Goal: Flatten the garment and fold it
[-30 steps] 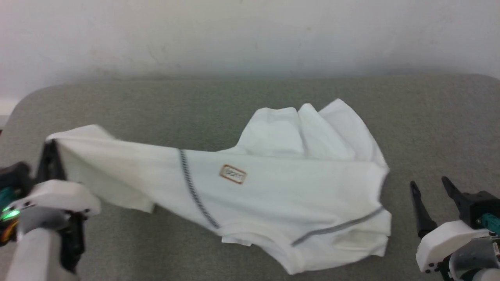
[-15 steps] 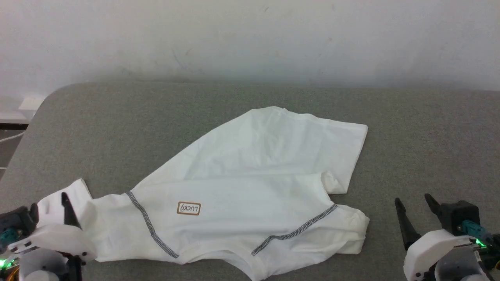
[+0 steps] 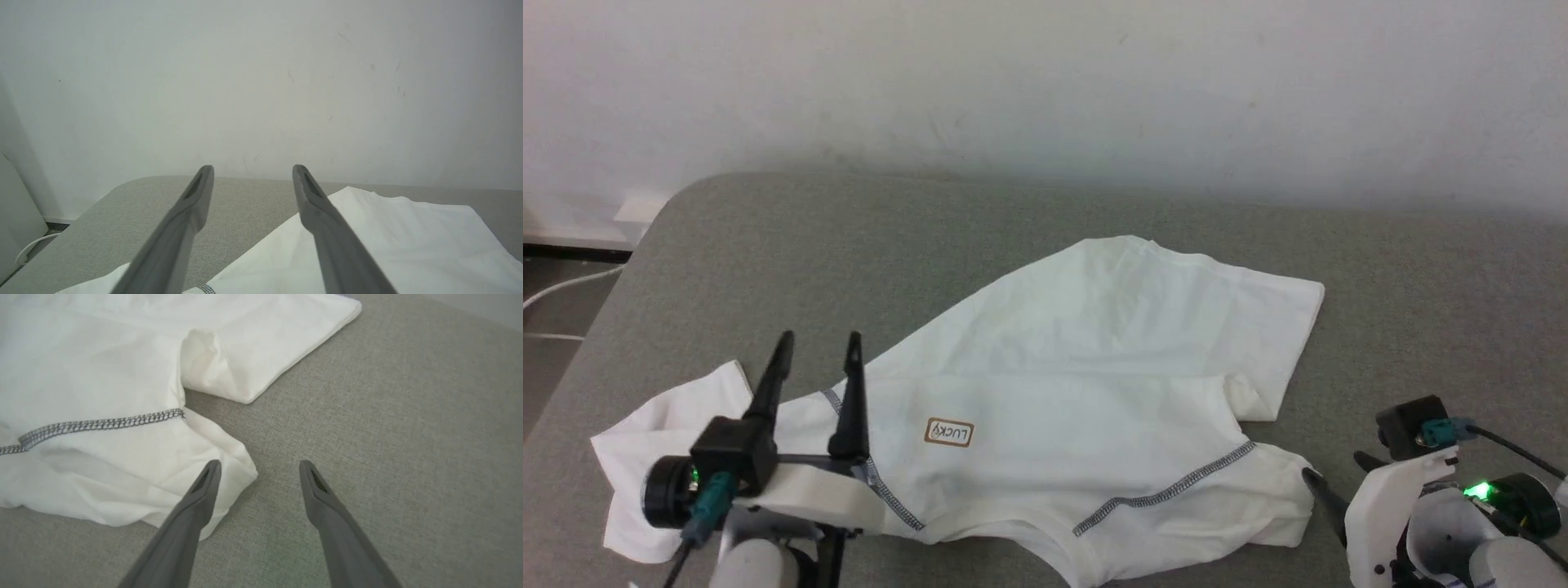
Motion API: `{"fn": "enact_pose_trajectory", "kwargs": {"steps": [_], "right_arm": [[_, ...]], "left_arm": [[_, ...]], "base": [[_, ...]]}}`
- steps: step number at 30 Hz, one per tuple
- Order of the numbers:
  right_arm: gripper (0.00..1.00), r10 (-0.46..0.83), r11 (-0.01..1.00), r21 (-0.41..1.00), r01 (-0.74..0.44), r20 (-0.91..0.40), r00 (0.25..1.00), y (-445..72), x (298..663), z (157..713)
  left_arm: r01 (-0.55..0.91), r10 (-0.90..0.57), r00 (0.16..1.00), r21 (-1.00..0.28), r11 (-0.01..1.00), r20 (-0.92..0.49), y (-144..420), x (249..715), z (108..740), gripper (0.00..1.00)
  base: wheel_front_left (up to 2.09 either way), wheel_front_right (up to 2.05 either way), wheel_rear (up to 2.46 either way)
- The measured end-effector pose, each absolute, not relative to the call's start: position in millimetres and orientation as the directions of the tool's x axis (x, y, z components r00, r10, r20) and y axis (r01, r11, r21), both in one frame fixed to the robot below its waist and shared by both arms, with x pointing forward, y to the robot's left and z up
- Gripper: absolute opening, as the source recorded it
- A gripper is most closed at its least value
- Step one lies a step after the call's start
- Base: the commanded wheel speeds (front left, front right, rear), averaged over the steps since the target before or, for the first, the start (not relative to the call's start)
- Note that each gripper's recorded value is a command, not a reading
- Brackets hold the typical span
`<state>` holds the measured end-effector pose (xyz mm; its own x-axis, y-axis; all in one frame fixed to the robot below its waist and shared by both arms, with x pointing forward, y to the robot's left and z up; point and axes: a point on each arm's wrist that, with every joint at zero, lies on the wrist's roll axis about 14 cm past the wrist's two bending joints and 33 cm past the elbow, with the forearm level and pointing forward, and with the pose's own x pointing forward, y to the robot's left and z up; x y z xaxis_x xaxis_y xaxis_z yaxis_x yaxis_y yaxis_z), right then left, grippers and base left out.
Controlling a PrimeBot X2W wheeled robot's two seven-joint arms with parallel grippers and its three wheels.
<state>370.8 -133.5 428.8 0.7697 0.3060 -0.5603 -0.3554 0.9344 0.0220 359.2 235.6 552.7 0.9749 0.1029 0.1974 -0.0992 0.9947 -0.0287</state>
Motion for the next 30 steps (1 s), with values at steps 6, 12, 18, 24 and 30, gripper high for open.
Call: {"fn": "enact_pose_trajectory", "kwargs": {"steps": [6,12,18,24,30], "right_arm": [[1.00,0.335,0.893,0.022,-0.449,-0.697,0.634,-119,377,407],[1.00,0.353,0.854,0.045,-0.518,-0.781,0.515,-101,376,382],[0.00,0.384,0.835,0.059,-0.547,-0.775,0.503,-90,380,375],[0.00,0.352,0.884,0.033,-0.466,-0.704,0.617,-114,388,389],[0.00,0.190,0.954,-0.074,-0.291,-0.602,0.776,-185,381,435]], "left_arm": [[-0.080,0.089,0.984,-0.066,0.995,0.154,217,344,536,1.00],[-0.114,0.121,0.987,-0.068,0.991,0.108,225,336,521,1.00],[-0.147,0.152,0.985,-0.066,0.987,0.079,234,333,512,1.00],[-0.127,0.132,0.989,-0.071,0.989,0.069,227,336,508,1.00],[-0.068,0.075,0.994,-0.094,0.993,0.081,206,343,510,1.00]], "base": [[0.00,0.00,0.00],[0.00,0.00,0.00],[0.00,0.00,0.00],[0.00,0.00,0.00],[0.00,0.00,0.00]]}}
